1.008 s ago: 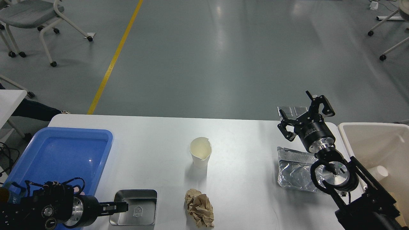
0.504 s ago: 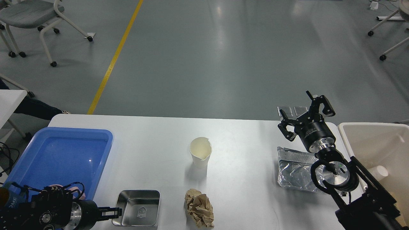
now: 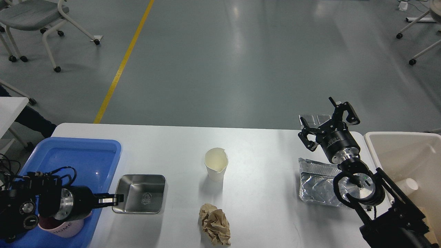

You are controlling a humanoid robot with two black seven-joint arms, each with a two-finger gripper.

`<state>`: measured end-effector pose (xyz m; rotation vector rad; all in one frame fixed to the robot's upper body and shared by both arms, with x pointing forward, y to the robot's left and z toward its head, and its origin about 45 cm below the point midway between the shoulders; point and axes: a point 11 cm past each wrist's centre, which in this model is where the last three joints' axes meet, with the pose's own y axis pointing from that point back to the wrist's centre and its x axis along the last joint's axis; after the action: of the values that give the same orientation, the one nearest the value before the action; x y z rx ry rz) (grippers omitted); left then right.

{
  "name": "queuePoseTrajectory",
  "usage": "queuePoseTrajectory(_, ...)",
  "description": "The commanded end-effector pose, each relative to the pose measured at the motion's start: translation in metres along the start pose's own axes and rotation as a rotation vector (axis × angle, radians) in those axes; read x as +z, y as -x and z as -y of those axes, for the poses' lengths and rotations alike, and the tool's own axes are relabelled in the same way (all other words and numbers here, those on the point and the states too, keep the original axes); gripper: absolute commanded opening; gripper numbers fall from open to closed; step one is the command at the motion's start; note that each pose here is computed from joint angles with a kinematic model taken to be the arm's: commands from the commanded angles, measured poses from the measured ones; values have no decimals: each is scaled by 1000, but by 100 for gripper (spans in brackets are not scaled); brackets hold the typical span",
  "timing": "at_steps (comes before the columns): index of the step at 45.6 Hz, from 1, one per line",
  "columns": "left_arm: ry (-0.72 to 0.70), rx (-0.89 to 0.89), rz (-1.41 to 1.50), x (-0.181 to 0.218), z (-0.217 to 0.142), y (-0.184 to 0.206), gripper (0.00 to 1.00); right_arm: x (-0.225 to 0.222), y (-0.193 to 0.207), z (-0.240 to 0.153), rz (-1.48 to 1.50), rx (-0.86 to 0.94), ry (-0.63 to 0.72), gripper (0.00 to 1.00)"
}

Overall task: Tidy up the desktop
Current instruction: 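Lift the steel tray with the left gripper into the blue tray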

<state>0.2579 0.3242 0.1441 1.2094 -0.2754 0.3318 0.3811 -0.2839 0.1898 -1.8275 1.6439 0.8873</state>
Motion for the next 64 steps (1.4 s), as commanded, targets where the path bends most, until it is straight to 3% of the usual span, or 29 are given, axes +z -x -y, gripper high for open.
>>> queuePoseTrajectory(1,-24,50,24,-5,-32,-29,0,3,1,0,7,-1,5,100)
queuePoseTrajectory(12,-117,174,-1,-43,-101,-70,0,4,2,1,2,-4,7,100)
queuePoseTrajectory(28,-204,271,-58,-79,-136,-82,0,6,2,0,7,-2,10,100)
queuePoseTrajectory(52,-297,216,-169,-144,-54,-72,0,4,-3,-2,-3,8,9,100)
queuePoseTrajectory(64,-396,248,-230,-181,-53,-64,0,7,-5,-4,4,11,14,100)
